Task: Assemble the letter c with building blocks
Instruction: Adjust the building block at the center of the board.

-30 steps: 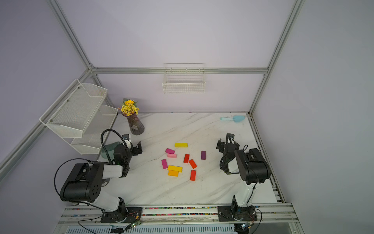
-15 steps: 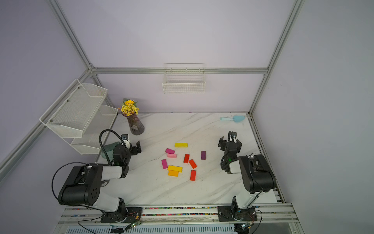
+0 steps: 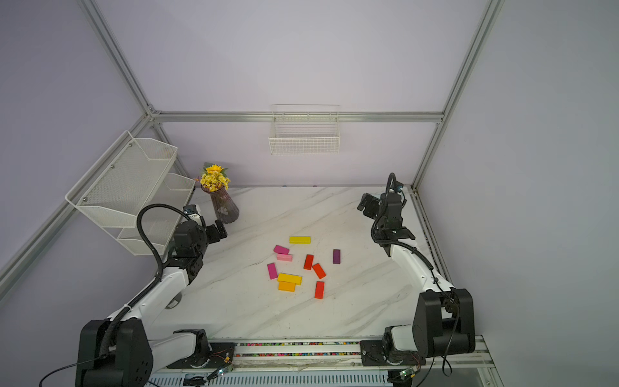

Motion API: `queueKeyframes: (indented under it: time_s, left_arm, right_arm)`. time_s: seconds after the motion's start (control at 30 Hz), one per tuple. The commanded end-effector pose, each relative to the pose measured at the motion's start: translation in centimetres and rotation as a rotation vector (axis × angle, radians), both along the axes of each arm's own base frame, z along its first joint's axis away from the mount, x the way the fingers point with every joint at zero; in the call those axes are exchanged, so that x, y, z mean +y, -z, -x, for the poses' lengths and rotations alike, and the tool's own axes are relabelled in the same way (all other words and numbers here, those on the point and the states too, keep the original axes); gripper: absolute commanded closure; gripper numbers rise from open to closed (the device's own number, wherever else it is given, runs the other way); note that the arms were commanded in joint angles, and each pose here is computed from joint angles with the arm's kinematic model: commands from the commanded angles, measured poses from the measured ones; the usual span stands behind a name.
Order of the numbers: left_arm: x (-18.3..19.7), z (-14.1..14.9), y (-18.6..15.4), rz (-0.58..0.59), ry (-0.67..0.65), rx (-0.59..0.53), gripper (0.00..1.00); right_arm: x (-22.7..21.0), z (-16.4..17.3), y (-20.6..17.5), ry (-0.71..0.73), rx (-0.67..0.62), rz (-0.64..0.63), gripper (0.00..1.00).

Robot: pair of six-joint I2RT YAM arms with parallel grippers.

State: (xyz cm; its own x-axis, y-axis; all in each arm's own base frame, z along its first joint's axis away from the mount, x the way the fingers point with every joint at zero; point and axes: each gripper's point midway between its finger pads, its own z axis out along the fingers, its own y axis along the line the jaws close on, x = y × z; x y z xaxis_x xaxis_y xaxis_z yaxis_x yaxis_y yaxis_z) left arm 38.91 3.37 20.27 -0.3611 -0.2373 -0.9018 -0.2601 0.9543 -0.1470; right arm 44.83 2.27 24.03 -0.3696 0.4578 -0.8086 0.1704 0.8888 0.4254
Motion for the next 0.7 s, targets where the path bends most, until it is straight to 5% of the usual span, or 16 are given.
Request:
queueKeyframes:
  time_s: [0.0,0.3,0.67]
  left_arm:
    - [-1.7,1.9,2.0,0.166,0.003,0.187,0.00]
    - [-9.2,3.6,3.1,0.328,0.188,0.372,0.00]
    - [-16.7,7.1,5.2,0.443,0.288,0.499,0.00]
  right_arm:
    - [2.7,2.8,4.8,-0.107,0.286,-0.130,0.07]
    - [7.1,7.5,11.9,-0.209,0.689,-0.143,0.18]
    - [14.1,11.9,16.3,-0.357,0.860,0.088,0.25]
